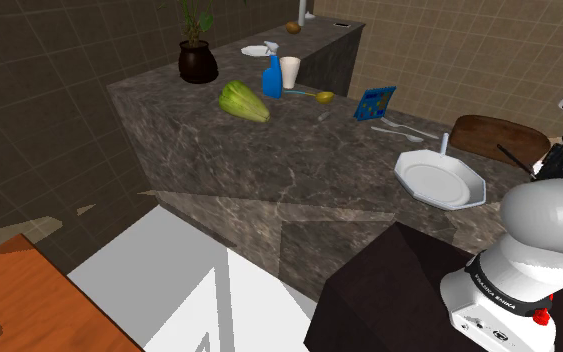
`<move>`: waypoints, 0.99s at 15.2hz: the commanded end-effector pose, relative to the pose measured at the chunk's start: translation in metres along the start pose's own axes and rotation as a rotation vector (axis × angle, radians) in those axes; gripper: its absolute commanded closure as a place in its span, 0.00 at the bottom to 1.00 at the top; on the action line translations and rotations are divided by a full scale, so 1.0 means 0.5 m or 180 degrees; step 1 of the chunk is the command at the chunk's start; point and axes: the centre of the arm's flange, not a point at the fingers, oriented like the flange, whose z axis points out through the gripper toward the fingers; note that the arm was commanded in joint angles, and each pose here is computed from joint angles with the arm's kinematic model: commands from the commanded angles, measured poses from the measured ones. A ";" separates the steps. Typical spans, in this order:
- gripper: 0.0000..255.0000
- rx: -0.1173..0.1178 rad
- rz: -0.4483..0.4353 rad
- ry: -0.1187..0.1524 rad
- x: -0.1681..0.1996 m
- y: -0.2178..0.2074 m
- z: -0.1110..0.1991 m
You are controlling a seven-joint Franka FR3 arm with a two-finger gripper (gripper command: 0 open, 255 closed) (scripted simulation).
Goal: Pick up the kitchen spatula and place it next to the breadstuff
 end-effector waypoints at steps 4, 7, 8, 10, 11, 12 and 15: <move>1.00 -0.0003 0.0000 0.0001 -0.003 0.001 0.052; 1.00 -0.0003 0.0000 0.0001 -0.005 0.001 0.083; 1.00 -0.0003 0.0000 0.0001 -0.006 0.001 0.094; 1.00 -0.0003 0.0000 0.0001 -0.007 0.001 0.115; 1.00 -0.0003 0.0000 0.0001 -0.008 0.001 0.125; 1.00 -0.0003 0.0000 0.0001 -0.008 0.001 0.136; 1.00 -0.0003 0.0000 0.0001 -0.010 0.001 0.168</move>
